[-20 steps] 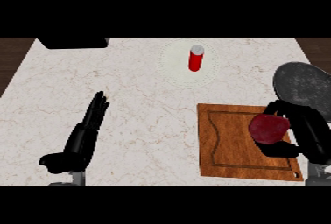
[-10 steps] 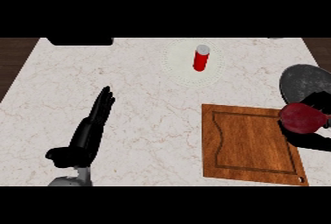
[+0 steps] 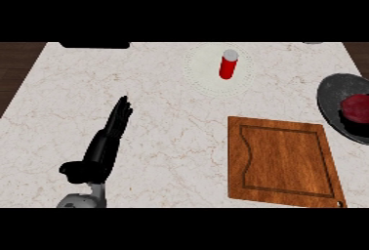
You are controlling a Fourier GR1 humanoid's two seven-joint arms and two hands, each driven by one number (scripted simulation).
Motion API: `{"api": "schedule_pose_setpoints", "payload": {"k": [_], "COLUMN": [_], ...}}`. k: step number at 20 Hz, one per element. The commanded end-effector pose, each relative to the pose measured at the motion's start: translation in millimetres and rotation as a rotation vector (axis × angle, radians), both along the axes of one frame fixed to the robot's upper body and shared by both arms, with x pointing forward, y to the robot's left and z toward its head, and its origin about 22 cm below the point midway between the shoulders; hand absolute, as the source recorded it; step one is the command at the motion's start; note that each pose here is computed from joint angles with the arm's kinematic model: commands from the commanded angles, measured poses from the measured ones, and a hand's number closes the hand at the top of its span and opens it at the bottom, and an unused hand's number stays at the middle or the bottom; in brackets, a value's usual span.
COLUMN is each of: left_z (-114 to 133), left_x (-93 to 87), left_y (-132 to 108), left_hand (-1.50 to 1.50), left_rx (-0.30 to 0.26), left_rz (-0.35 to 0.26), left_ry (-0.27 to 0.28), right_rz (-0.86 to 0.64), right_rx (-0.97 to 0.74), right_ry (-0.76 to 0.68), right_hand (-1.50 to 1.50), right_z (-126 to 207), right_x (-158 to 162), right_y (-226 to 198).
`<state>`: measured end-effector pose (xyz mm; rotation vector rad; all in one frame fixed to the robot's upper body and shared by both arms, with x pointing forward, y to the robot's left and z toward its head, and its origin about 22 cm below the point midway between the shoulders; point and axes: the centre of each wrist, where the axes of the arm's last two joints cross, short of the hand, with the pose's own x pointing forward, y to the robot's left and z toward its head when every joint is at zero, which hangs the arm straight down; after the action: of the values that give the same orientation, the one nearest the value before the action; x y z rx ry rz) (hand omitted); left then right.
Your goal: Pick the pear from the cutting board and place it in the pan
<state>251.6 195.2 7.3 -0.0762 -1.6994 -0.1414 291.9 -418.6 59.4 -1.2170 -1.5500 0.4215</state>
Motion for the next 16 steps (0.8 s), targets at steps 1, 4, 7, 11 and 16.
{"api": "schedule_pose_setpoints", "payload": {"k": [1, 4, 7, 11, 16], "left_z": [6.6, 9.0, 5.7, 3.7, 10.7], "left_x": [2.3, 2.4, -0.2, -3.1, 5.4], "left_y": [-1.3, 2.8, -6.1, -12.8, -11.7], "left_hand": [0.00, 0.00, 0.00, 0.00, 0.00], "left_rx": [0.011, 0.005, -0.003, 0.005, -0.001], "left_rz": [-0.013, -0.005, -0.018, -0.044, -0.082], "left_ry": [-0.017, -0.016, -0.012, -0.022, -0.018], "right_rz": [-0.069, -0.094, -0.110, -0.118, -0.145], "right_rx": [-0.027, 0.062, 0.063, 0.051, 0.052], "right_ry": [-0.092, -0.154, -0.137, -0.157, 0.253], "right_hand": [1.50, 1.50, 1.50, 1.50, -1.50], "right_z": [0.7, -2.6, -4.0, 6.1, -19.7], "right_x": [17.9, 30.9, 44.1, 34.7, 22.2], "right_y": [-31.6, -43.0, -48.9, -76.1, -79.3]}}
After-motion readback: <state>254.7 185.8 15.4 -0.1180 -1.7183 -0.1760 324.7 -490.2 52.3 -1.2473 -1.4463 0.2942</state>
